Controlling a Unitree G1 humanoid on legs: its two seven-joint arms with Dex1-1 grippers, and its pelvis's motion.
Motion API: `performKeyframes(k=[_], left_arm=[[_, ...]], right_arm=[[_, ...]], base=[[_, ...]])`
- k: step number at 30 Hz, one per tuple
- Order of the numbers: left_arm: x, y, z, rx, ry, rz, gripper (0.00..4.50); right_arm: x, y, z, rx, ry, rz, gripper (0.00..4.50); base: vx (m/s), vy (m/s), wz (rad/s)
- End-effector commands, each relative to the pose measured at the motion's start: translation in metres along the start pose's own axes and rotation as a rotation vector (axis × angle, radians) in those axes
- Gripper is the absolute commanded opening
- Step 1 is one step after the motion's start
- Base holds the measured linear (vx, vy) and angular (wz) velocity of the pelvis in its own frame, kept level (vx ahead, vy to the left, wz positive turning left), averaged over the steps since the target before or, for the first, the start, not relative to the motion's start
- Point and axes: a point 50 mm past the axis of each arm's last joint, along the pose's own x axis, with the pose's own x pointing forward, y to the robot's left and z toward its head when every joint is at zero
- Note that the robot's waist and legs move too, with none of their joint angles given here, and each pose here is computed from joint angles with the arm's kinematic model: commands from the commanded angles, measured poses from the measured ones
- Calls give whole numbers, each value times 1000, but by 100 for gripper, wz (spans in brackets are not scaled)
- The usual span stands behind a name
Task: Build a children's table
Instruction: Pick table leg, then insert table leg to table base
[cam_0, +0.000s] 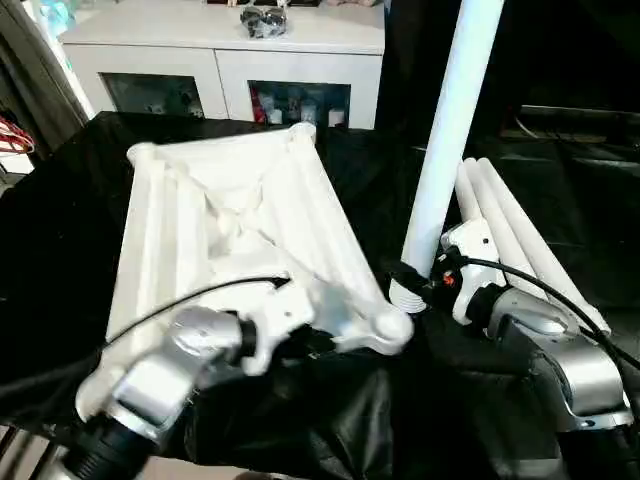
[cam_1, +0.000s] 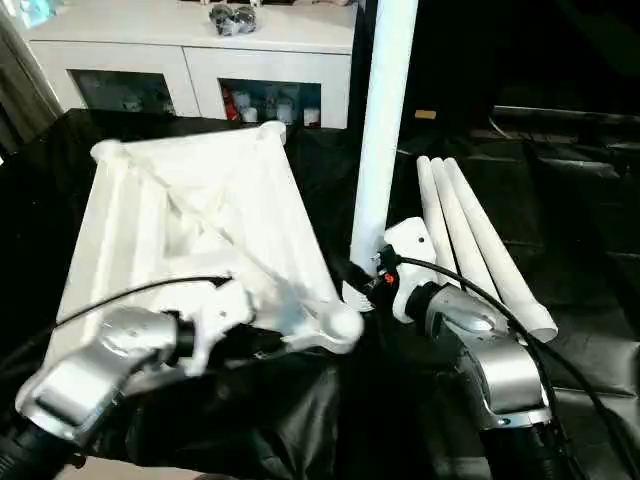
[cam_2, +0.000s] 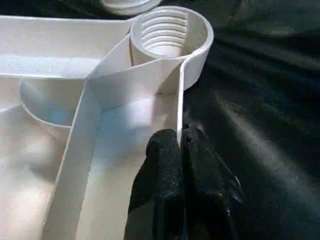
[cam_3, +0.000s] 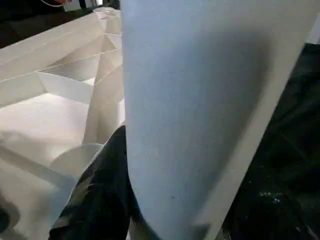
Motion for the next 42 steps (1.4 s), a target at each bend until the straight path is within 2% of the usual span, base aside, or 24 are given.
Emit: performKeyframes(k=[1,5,13,19,26,28,33,38,42], left_arm=[[6,-4,4,-16,7,26,3],[11,-4,7,-29,10,82,3],[9,17,9,-56,51,264,3],[8,22,9,-83,74,331,3],[16,24,14,46,-21,298,3],[19,23,12,109,-67,210,3],[24,22,7,139,-104,126,3],[27,23,2,155,-93,84,3],[26,31,-4,136,-53,93,0]], right_arm=[[1,-3,9,-27,-35,-8,191],[1,-3,9,-31,-36,-9,191],[2,-2,8,-30,-34,3,191],[4,-2,7,-29,-35,2,191],[6,-2,9,-32,-43,-2,191],[6,-2,9,-34,-46,-4,191],[6,-2,9,-35,-48,-7,191],[7,-2,11,-33,-57,-10,191],[14,-1,14,2,-69,25,191]], base=[[0,0,0],[0,0,0],[0,0,0],[0,0,0],[0,0,0],[0,0,0],[0,0,0],[0,0,0],[0,0,0]])
